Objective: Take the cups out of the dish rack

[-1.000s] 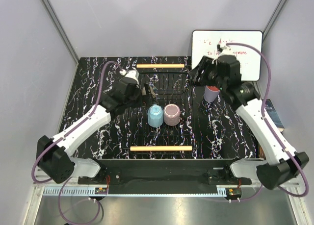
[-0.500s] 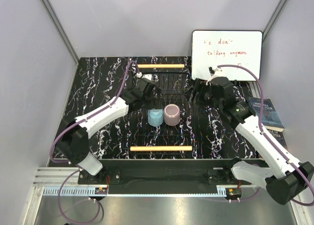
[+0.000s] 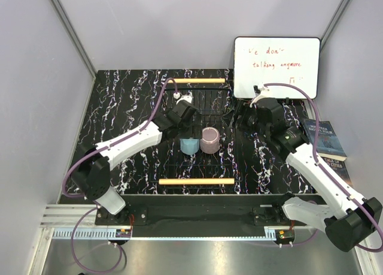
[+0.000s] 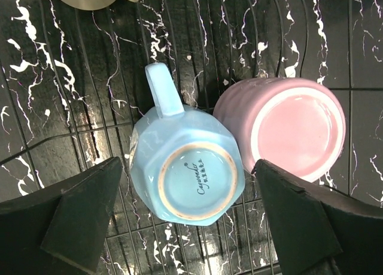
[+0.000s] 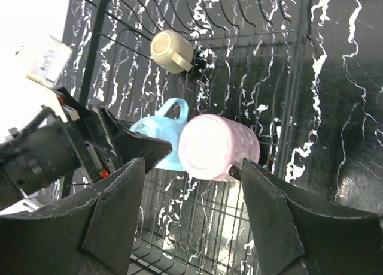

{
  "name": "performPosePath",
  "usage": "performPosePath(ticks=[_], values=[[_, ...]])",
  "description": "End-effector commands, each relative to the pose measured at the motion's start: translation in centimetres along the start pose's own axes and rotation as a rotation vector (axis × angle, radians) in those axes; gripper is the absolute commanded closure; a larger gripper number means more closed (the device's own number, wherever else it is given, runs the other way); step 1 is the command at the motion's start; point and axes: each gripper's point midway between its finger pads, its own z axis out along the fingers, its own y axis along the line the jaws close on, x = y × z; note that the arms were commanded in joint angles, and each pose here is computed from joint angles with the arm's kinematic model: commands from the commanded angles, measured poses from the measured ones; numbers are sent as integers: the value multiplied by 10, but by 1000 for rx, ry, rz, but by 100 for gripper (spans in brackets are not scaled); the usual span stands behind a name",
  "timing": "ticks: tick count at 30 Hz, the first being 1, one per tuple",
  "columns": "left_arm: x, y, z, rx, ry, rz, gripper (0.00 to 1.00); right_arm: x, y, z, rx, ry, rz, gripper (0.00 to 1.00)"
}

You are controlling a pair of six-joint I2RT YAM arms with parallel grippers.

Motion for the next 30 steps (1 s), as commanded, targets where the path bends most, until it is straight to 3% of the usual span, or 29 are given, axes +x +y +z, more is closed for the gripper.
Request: performPosePath(ticks=[1,9,13,17,18,21,30], values=[[-2,-4,3,-9,-3,5,1,-11,17,-3,-73,-42,4,26],[21,-1,28,-35,82,12,2,-11,14,-8,-66,-56,0,26],[23,2,31,-49,87,18,9,-9,13,-7,-64,-52,-3,26],[21,6,28,-63,72,18,36,-6,11,-6,-61,-47,-3,26],[17,6,23,-60,57,16,57,-6,12,-6,-64,-45,-3,27],[7,9,15,-72,16,27,100,-6,11,-6,-63,-47,-3,27],[-69,-18,-62,59,-204,42,100,-12,17,-12,-83,-63,1,28]])
